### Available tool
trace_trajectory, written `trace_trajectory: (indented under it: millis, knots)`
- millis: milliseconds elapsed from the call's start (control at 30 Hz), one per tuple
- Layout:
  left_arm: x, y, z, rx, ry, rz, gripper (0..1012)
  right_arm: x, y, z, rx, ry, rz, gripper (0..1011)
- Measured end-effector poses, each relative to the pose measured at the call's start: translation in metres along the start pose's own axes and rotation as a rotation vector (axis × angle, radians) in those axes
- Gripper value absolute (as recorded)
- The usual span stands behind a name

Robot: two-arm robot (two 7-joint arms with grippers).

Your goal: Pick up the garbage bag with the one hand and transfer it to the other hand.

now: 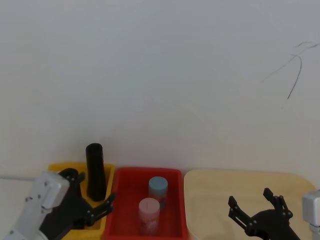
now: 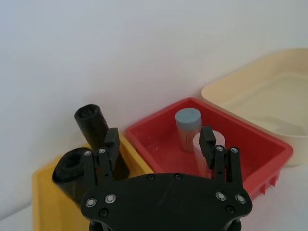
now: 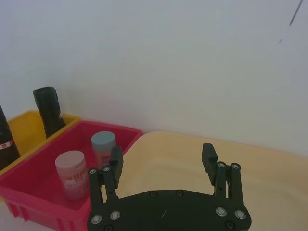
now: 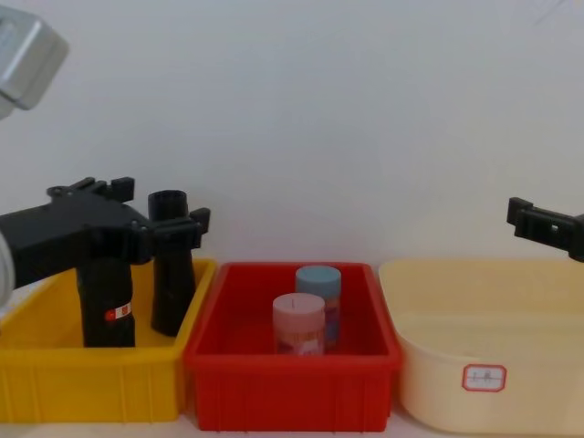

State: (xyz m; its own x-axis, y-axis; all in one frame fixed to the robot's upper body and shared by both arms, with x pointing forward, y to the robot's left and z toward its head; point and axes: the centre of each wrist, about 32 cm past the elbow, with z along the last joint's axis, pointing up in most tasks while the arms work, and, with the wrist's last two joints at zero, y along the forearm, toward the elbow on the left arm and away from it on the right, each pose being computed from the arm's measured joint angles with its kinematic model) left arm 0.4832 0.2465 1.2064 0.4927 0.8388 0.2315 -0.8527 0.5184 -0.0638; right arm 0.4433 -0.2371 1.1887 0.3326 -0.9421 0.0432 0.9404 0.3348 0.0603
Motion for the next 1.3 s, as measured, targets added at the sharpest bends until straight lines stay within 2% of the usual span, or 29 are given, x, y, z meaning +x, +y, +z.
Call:
trace_trajectory:
  millis: [167, 333, 367, 400, 500, 667, 800, 833, 1033, 1133, 1300]
  knots:
    - [0.0107, 0.0123, -0.0015, 0.009, 0.013, -0.008, 1002, 0.0, 0.0, 0.0, 0.0, 0.0, 0.0, 1000]
    - [0.0184, 0.0212, -0.003, 0.018, 0.025, -0.003, 1002, 0.0, 0.0, 0.0, 0.0, 0.0, 0.0, 1000]
    - [0.022, 0.0246, -0.0037, 0.023, 0.028, 0.002, 1002, 0.0, 0.0, 0.0, 0.0, 0.0, 0.0, 1000]
    - [0.022, 0.0246, -0.0037, 0.023, 0.028, 0.002, 1002, 0.0, 0.0, 0.0, 0.0, 0.0, 0.0, 1000]
    - [0.0302, 0.0303, -0.0044, 0.037, 0.031, 0.013, 1002, 0.0, 0.0, 0.0, 0.0, 0.0, 0.0, 1000]
    - [0.041, 0.0349, -0.0065, 0.061, 0.032, 0.024, 1002, 0.0, 0.0, 0.0, 0.0, 0.0, 0.0, 1001]
    - [0.0493, 0.0365, -0.0077, 0.079, 0.033, 0.028, 1002, 0.0, 0.0, 0.0, 0.0, 0.0, 0.0, 1000]
    - [0.0532, 0.0367, -0.008, 0.085, 0.031, 0.031, 1002, 0.0, 0.0, 0.0, 0.0, 0.0, 0.0, 1000]
    - [0.0655, 0.0346, -0.0103, 0.115, 0.03, 0.034, 1002, 0.0, 0.0, 0.0, 0.0, 0.0, 0.0, 1000]
    - [0.0708, 0.0322, -0.012, 0.129, 0.03, 0.035, 1002, 0.0, 0.0, 0.0, 0.0, 0.0, 0.0, 1001]
    - [0.0762, 0.0262, -0.0152, 0.149, 0.033, 0.032, 1002, 0.0, 0.0, 0.0, 0.0, 0.0, 0.0, 1000]
